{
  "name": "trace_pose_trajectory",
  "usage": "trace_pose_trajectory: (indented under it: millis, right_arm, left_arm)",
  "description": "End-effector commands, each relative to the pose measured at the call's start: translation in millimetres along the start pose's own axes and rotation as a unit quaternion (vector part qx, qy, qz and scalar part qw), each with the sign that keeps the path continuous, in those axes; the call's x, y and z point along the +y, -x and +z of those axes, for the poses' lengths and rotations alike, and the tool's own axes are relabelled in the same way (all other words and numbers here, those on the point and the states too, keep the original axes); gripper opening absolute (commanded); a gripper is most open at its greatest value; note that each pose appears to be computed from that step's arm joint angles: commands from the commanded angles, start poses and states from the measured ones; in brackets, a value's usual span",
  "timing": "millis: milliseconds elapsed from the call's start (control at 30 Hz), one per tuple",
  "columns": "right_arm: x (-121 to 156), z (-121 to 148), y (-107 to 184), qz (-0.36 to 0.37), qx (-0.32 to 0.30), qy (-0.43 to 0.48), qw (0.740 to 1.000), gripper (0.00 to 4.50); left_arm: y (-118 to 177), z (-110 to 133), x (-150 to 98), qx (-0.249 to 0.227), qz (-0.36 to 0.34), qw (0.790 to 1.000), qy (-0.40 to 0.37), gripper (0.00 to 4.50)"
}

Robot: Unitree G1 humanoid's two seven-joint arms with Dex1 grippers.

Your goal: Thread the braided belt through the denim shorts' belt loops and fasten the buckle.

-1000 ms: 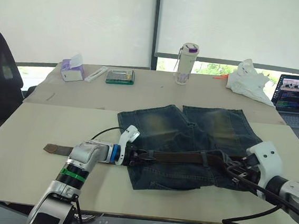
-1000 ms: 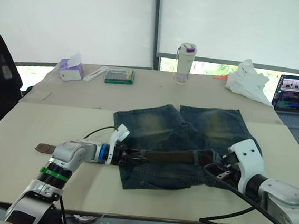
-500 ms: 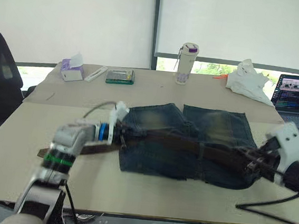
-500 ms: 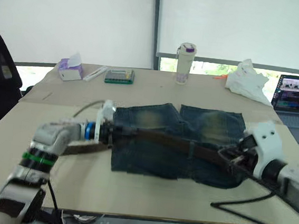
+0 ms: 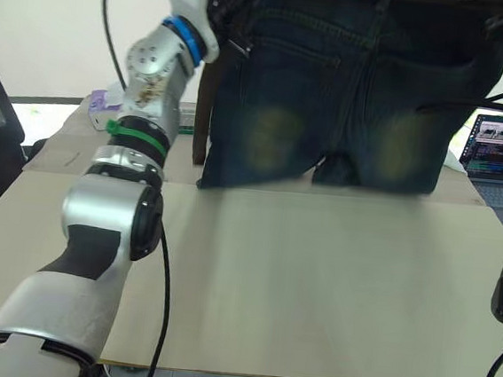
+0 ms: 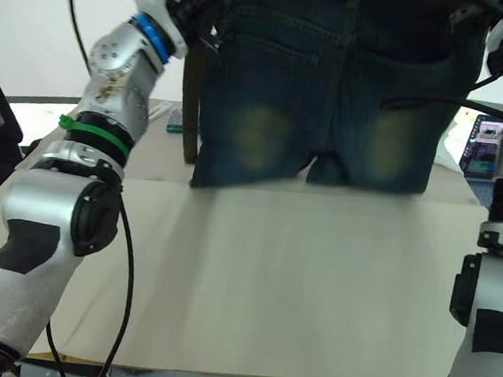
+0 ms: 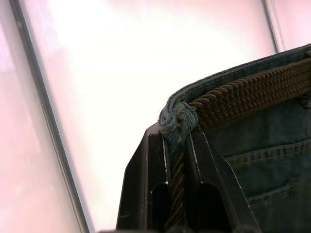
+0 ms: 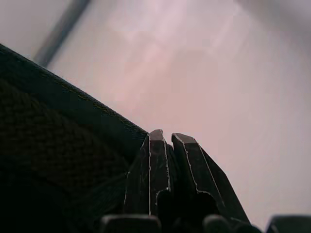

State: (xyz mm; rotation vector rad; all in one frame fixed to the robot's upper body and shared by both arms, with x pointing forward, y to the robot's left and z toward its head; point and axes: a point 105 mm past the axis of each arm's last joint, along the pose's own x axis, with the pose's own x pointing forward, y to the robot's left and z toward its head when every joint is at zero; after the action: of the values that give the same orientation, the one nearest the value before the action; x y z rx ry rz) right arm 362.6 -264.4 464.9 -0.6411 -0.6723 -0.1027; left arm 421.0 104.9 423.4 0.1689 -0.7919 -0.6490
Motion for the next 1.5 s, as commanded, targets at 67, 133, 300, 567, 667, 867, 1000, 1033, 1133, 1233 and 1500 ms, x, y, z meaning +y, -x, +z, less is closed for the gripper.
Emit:
trace_pose_trajectory:
  millis: [67, 133, 300, 567, 667, 867, 1000, 1033, 1133, 1233, 1500]
  right_arm:
    - [22, -48, 69, 0.062, 0.084, -0.052, 0.993, 0.00]
    - [55, -75, 110, 0.104, 0.140, -0.096, 0.980, 0.00]
    - [125, -132, 223, 0.201, 0.303, -0.144, 0.920, 0.00]
    - [143, -151, 311, 0.283, 0.419, -0.128, 0.853, 0.00]
    - [137, -142, 318, 0.285, 0.424, -0.154, 0.846, 0.00]
    - [139, -101, 339, 0.357, 0.418, -0.219, 0.806, 2.22]
    - [140, -60, 321, 0.377, 0.363, -0.283, 0.804, 3.56]
    - [146, -51, 314, 0.382, 0.342, -0.301, 0.804, 3.89]
    - [165, -33, 289, 0.391, 0.288, -0.340, 0.806, 3.92]
    - [179, -43, 270, 0.372, 0.297, -0.341, 0.811, 3.30]
    - [229, -112, 283, 0.392, 0.410, -0.235, 0.789, 0.56]
  left_arm:
    - [58, -33, -6, 0.029, -0.082, 0.996, -0.013, 0.04]
    - [87, -60, -32, 0.063, -0.133, 0.989, -0.032, 0.04]
    - [180, -118, -115, 0.161, -0.246, 0.956, -0.015, 0.04]
    - [261, -137, -173, 0.236, -0.352, 0.906, 0.009, 0.04]
    - [276, -133, -177, 0.240, -0.375, 0.895, 0.006, 0.04]
    - [291, -115, -167, 0.253, -0.380, 0.889, 0.047, 0.46]
    - [269, -104, -135, 0.281, -0.286, 0.901, 0.163, 1.97]
    - [262, -101, -130, 0.288, -0.267, 0.894, 0.215, 2.28]
    - [252, -86, -128, 0.304, -0.278, 0.842, 0.348, 2.60]
    - [250, -77, -125, 0.314, -0.297, 0.813, 0.389, 2.64]
    - [230, -136, -165, 0.401, -0.292, 0.821, 0.283, 1.81]
